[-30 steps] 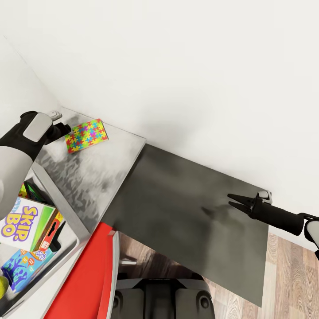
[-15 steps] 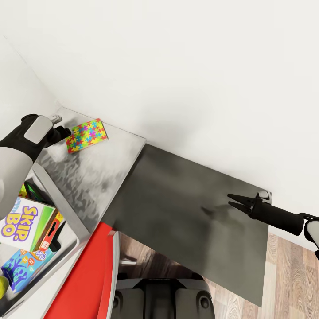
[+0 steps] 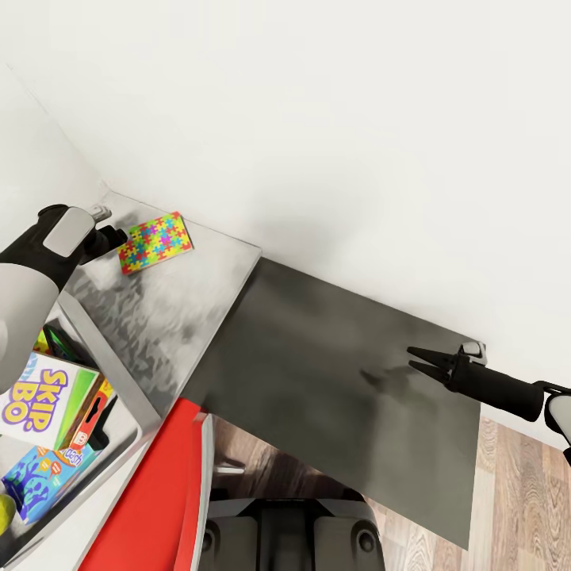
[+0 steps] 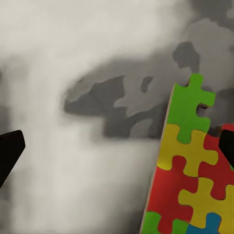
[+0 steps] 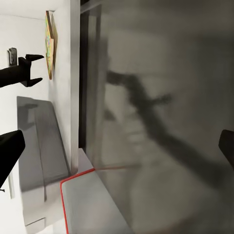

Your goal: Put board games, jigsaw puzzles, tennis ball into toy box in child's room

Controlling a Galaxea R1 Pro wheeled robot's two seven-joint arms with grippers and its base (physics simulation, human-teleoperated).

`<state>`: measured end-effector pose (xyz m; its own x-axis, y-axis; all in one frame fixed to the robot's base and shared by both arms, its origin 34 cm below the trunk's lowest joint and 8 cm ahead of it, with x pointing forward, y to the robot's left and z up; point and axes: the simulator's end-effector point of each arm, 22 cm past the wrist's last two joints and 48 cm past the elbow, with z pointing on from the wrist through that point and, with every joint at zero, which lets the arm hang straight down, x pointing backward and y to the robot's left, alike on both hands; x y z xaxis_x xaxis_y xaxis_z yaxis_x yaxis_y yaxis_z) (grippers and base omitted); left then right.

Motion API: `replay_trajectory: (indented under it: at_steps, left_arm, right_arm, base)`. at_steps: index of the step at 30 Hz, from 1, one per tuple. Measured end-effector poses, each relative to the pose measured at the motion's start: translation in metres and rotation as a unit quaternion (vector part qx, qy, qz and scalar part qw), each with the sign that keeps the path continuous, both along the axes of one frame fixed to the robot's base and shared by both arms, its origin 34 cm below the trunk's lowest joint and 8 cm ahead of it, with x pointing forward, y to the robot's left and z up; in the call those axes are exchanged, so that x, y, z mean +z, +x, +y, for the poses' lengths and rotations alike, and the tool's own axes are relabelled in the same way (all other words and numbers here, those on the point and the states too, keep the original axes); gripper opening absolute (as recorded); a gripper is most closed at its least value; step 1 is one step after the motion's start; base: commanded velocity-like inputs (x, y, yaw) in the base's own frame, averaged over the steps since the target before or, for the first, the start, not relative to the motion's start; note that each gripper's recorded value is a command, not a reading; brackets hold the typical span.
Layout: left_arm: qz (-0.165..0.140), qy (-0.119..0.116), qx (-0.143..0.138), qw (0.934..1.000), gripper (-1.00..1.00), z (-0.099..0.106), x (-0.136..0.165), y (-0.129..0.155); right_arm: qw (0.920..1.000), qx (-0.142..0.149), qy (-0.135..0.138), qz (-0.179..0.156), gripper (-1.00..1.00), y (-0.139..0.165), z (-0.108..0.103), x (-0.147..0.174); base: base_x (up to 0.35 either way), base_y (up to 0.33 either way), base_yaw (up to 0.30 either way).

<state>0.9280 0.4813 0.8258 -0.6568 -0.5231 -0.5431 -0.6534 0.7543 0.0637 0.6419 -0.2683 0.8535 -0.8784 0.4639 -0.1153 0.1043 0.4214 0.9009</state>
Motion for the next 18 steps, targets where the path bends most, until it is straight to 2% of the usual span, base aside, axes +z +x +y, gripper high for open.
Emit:
replay_trajectory:
  at_steps: [9,18]
  left_arm:
    - [-0.013,-0.014,-0.013,0.9997,1.00,-0.009,0.001,0.008]
    - [-0.036,-0.037,-0.034,0.9981,1.00,-0.024,0.005,0.021]
  right_arm:
    - [1.0000,0.000,0.000,0.000,1.00,0.000,0.000,0.000]
    - [1.0000,0.000,0.000,0.000,1.00,0.000,0.000,0.000]
  base:
    - [0.000,0.000,0.000]
    - [0.000,0.000,0.000]
